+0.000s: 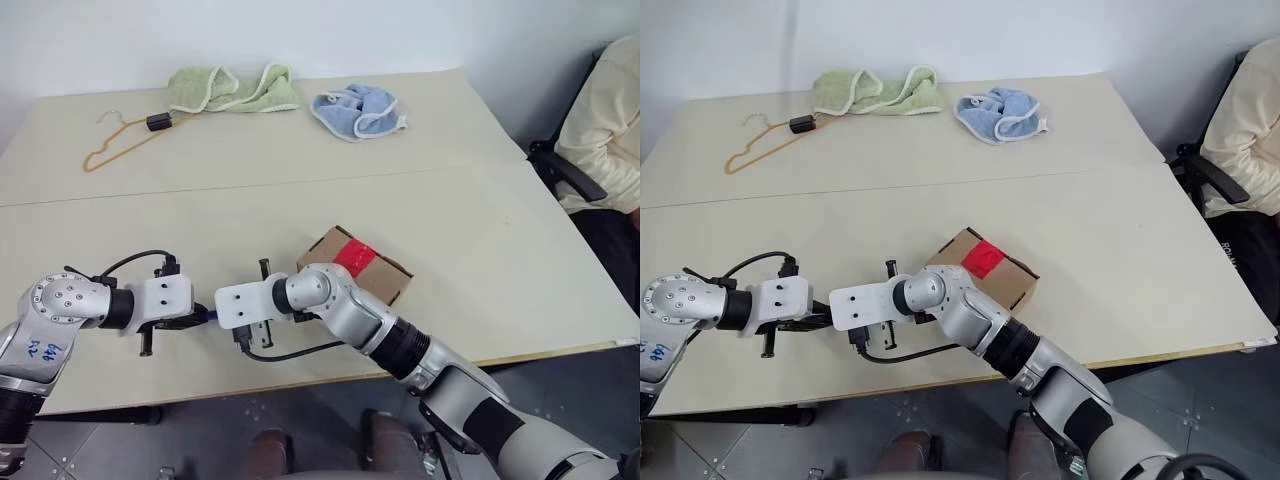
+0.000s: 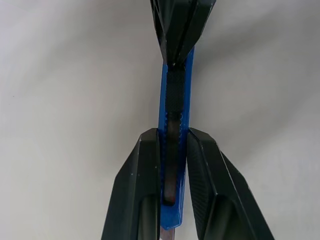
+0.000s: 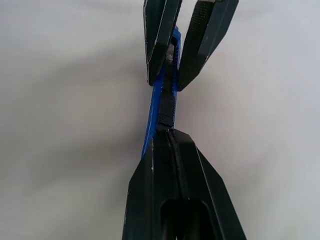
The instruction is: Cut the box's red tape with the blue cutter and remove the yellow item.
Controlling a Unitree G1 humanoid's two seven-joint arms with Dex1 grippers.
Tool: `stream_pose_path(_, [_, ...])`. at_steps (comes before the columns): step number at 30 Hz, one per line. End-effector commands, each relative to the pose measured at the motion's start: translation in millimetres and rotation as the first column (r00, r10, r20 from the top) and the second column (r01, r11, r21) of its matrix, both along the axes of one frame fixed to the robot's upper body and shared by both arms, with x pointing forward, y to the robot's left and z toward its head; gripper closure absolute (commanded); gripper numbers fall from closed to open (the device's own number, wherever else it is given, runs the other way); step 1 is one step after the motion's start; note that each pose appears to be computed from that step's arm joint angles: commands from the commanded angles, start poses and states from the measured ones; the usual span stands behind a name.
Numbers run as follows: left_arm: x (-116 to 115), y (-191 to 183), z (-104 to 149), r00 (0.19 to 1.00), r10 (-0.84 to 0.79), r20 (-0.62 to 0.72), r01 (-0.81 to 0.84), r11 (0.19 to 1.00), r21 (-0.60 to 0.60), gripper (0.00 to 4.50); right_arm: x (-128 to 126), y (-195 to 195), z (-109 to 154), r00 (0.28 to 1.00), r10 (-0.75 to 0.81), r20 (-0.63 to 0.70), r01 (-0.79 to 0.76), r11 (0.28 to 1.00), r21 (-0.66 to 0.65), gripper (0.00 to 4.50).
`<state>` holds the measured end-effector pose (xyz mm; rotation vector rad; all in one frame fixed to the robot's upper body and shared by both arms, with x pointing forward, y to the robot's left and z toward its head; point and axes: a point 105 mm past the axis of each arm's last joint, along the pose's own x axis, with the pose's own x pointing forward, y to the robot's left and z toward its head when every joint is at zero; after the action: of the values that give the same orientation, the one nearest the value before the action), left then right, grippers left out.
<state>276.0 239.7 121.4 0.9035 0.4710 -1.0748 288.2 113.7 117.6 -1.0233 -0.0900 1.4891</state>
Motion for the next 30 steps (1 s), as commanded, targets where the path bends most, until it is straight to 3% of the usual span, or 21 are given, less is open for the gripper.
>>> stream_pose_path(1, [-2.2,-8.2,-1.8,1.0,-0.022,0.006,0.023,1.0,-0.016,4.09,-12.0,14.8,0.5,0.998,0.056,-0.007,-0.056,0.998,0.006,4.47])
stream_pose_path(9, [-1.1,-8.3,-3.5,1.0,-0.015,0.008,0.016,1.0,-0.021,4.09,-13.8,21.8,2.9,0.998,0.07,-0.004,-0.07,0.997,0.012,4.47])
stream_pose_path(15, [6.3,-6.1,2.2,0.998,0.012,0.06,-0.009,0.999,-0.041,4.09,5.1,1.3,25.5,0.999,-0.025,-0.02,0.027,0.996,0.088,4.47])
stream_pose_path(21, [30.6,4.7,26.4,0.961,0.084,0.263,-0.06,0.993,-0.097,4.09,16.3,-49.3,59.4,0.968,-0.142,-0.208,0.178,0.969,0.169,4.47])
stream_pose_path(25, [54.4,3.4,58.6,0.864,0.14,0.483,-0.046,0.978,-0.201,4.09,27.9,-96.3,104.4,0.875,-0.222,-0.43,0.366,0.885,0.288,4.47])
stream_pose_path(28, [61.4,-9.6,74.1,0.802,0.117,0.586,0.032,0.971,-0.237,4.09,33.2,-120.0,127.0,0.802,-0.251,-0.542,0.463,0.834,0.299,3.9])
stream_pose_path(30, [65.5,-19.7,84.4,0.754,0.097,0.65,0.093,0.963,-0.252,4.09,38.0,-128.8,146.4,0.756,-0.243,-0.607,0.517,0.791,0.327,3.22])
